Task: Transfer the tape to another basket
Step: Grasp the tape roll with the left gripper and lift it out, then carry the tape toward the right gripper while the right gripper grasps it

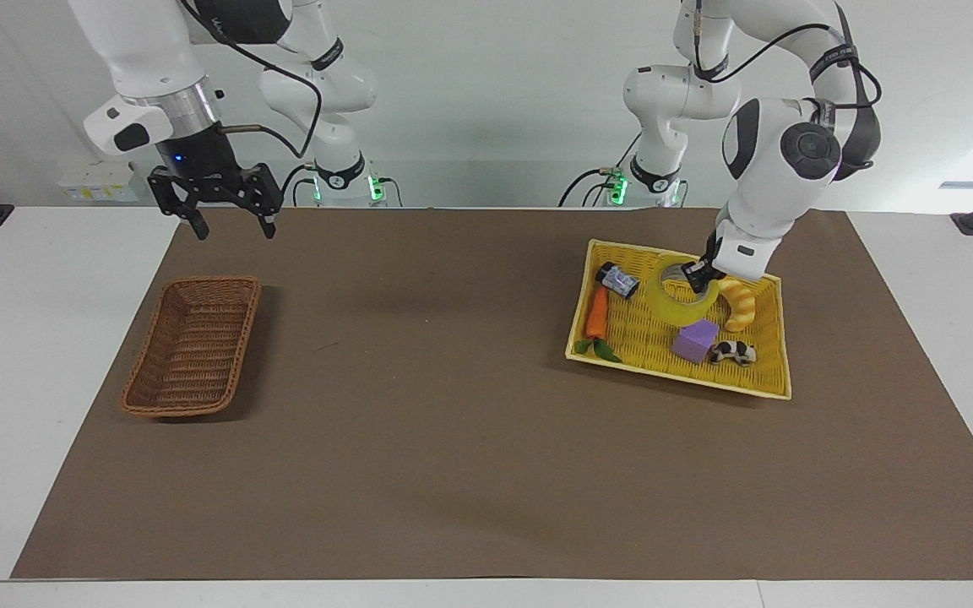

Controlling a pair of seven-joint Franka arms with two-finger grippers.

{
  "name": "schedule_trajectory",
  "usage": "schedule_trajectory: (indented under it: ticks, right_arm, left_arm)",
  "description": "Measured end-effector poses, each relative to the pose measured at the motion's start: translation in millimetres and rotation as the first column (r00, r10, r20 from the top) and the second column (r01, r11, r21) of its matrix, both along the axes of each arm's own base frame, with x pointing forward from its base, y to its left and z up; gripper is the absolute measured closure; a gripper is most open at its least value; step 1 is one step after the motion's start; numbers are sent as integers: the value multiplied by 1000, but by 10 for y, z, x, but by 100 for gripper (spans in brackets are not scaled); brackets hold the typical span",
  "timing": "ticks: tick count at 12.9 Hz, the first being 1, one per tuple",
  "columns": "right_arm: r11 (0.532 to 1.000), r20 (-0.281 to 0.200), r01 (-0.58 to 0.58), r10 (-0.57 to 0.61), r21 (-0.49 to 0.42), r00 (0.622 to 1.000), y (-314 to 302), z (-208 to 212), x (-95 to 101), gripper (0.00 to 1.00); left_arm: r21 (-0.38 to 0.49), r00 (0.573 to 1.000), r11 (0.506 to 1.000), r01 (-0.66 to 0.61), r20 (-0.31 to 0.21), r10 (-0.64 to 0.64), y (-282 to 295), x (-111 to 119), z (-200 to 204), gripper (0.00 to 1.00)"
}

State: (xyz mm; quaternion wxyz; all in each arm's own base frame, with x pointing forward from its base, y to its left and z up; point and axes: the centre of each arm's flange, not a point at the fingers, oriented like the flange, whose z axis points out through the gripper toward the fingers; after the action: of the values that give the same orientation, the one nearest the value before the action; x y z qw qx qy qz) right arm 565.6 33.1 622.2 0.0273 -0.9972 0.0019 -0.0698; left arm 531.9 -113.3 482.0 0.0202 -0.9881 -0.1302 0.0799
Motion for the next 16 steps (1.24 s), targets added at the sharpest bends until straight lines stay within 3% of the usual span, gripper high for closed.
schedule_trajectory:
  ticks: [3, 5, 10, 14, 16]
  right_arm:
    - [987, -13, -3, 6, 162, 1000, 243, -124, 93, 0]
    - [977, -22, -49, 55, 208, 998, 637, -166, 75, 0]
    - [958, -31, -67, 79, 280, 996, 1713, -444, 55, 0]
    - [912, -39, -60, 83, 405, 996, 1805, -703, 129, 0]
    - [878, -30, -108, 138, 467, 990, 1836, -782, 111, 0]
  left_arm:
    - [-102, 1000, 995, 17, -10, -18, -379, -33, 146, 78]
    - [-182, 999, 982, 47, -2, -48, -769, -81, 152, 78]
    - [-315, 982, 936, 154, 149, -112, -1744, -224, 252, 78]
    - [-363, 970, 913, 184, 218, -109, -2239, -351, 244, 78]
    - [-395, 967, 904, 162, 246, -66, -2459, -344, 148, 78]
